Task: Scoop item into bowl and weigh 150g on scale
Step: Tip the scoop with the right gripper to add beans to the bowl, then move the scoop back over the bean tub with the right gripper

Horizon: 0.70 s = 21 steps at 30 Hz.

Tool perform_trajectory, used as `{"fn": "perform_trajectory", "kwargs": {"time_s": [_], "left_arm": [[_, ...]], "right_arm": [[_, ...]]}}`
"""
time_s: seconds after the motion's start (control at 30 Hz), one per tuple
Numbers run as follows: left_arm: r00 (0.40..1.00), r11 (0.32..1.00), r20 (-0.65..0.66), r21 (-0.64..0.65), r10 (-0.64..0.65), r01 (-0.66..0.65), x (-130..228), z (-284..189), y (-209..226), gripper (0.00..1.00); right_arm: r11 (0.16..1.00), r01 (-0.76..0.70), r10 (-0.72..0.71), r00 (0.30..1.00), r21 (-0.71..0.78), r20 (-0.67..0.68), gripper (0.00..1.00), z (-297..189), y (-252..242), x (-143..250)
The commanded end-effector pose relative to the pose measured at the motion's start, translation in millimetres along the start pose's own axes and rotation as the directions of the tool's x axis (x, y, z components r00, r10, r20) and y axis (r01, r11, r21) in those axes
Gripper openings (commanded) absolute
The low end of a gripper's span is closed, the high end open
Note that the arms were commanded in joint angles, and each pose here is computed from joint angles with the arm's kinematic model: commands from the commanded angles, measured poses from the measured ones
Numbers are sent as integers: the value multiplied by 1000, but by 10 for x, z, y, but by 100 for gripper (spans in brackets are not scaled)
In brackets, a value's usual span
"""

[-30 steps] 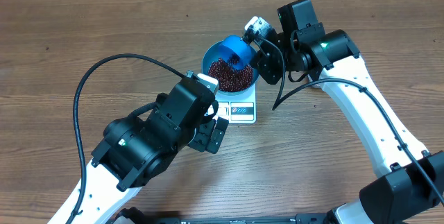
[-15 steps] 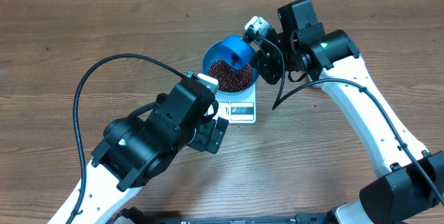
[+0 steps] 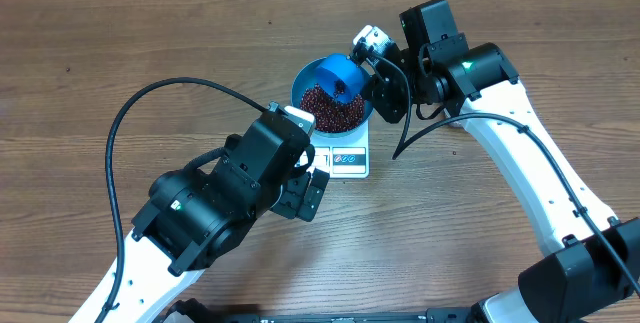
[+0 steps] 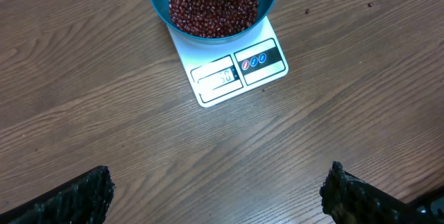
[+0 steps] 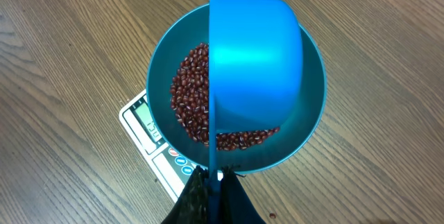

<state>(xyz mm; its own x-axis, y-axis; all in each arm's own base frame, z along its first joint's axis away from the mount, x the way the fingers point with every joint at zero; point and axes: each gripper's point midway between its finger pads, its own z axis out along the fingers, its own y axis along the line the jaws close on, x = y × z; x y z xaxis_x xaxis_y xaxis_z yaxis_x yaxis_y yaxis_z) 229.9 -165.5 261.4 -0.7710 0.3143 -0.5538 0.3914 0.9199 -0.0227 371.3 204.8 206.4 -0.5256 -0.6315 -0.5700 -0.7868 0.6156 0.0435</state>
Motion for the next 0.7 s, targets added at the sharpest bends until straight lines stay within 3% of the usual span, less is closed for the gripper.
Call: {"fn": "perform_trajectory", "kwargs": {"time_s": [0.0, 0.23, 0.43, 0.53, 0.67], "left_arm": [[999, 1000, 35, -6, 10, -10, -72, -78, 26, 100], [999, 1000, 35, -6, 10, -10, -72, -78, 26, 100], [999, 1000, 34, -6, 10, -10, -71, -78, 26, 99], [999, 1000, 34, -6, 10, -10, -71, -78, 26, 100], [999, 1000, 34, -6, 10, -10, -71, -78, 26, 100]], "right_arm": [[1000, 16, -17, 999, 12, 35, 4, -105, 17, -97], [1000, 12, -13, 999, 7, 37, 4, -105, 27, -99], [994, -50, 58, 995, -99, 82, 4, -145, 127, -148], [974, -110, 136, 983, -200, 121, 4, -211, 165, -192], [875, -208, 313, 932, -438, 184, 4, -405, 149, -275]]}}
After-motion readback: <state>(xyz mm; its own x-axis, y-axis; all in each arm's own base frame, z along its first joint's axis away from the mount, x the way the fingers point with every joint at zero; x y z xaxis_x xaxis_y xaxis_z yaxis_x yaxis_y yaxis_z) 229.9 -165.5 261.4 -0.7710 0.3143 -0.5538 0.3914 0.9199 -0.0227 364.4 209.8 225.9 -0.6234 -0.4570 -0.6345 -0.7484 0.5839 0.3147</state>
